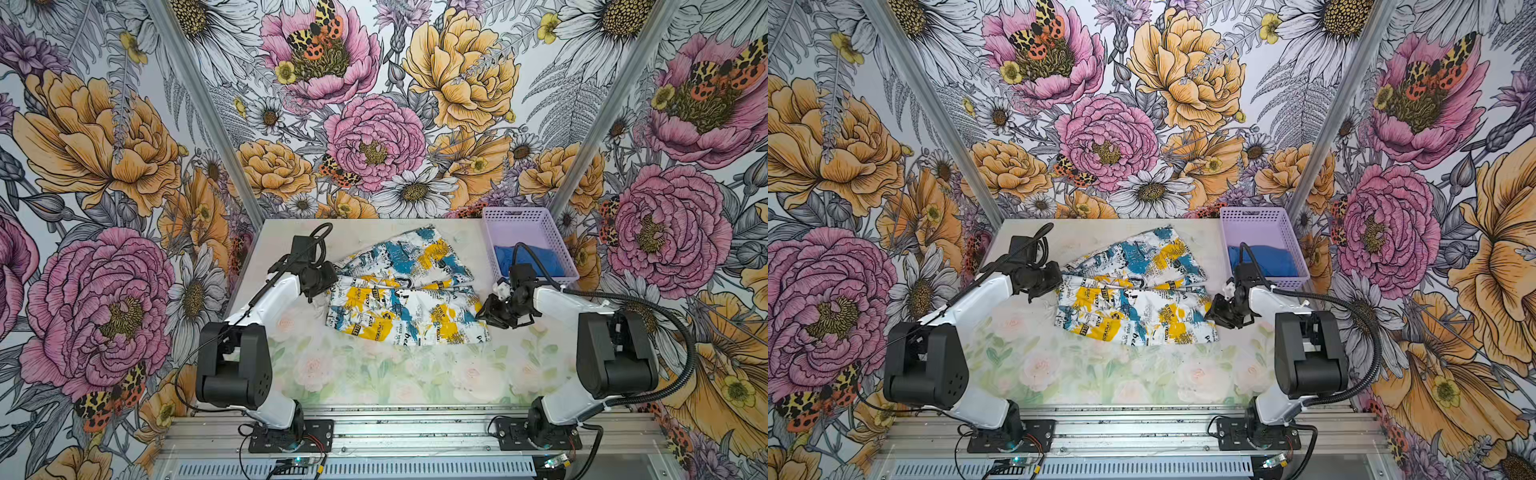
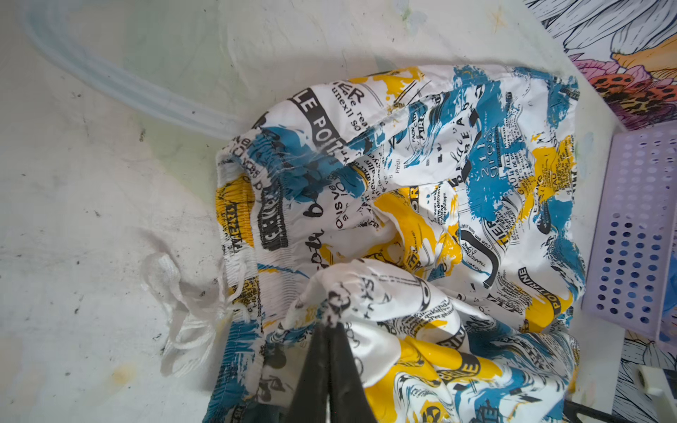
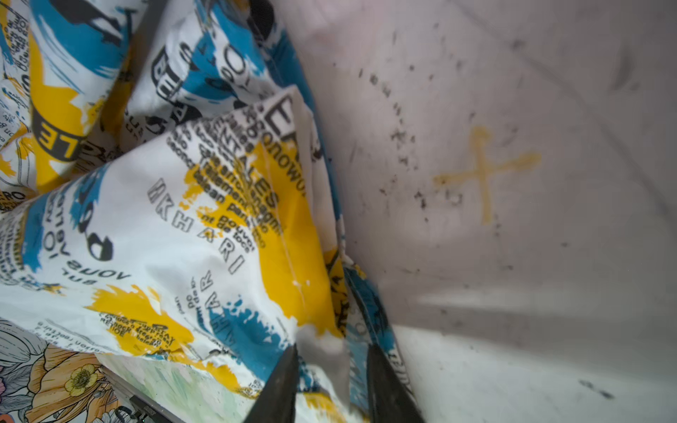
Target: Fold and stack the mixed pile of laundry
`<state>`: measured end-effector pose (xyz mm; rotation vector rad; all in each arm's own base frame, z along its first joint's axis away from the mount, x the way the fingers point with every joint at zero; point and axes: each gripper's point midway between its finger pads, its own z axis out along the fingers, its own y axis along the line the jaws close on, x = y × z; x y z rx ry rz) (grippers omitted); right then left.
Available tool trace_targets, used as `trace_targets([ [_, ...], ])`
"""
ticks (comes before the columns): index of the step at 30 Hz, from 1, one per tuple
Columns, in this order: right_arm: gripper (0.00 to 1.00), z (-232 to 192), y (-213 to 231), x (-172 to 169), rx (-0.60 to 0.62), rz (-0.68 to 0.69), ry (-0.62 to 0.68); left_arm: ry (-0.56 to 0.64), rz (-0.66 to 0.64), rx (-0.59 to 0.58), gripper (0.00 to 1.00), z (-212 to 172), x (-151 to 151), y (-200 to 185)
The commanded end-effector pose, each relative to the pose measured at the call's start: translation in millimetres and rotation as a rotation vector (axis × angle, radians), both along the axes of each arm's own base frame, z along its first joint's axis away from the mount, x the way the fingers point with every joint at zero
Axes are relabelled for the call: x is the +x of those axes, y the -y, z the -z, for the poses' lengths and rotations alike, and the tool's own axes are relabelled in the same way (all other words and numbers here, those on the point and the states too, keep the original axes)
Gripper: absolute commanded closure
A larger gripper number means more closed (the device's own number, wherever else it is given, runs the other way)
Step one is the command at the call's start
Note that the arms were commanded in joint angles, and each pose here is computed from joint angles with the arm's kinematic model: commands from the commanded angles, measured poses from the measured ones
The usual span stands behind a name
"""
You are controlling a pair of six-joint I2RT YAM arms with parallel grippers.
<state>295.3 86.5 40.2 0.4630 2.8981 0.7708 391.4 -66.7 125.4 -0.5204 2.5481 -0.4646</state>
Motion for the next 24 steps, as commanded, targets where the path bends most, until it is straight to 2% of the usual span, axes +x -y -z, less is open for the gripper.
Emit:
trace_targets([
  [1,0.79,-10,-4,2,0.011,-0.024,0.054,0.053,0.014,-0.011,1.00,-10,8,0],
  [4,1.00,-17,-6,3,0.023,-0.022,0.068,0.053,0.014,-0.014,1.00,-10,6,1],
  [12,1.00,-82,8,-6,0.013,0.018,0.148,0.044,0.003,-0.062,1.00,-26,-19,7],
  [19,1.00,-133,42,-18,-0.005,0.133,0.199,0.017,0.027,-0.091,1.00,-40,-55,29],
  [21,1.00,-136,52,-19,-0.015,0.154,0.194,0.020,0.037,-0.093,1.00,-41,-57,35],
  [24,1.00,-133,58,-12,-0.025,0.151,0.185,0.071,0.084,-0.108,1.00,-43,-43,50],
])
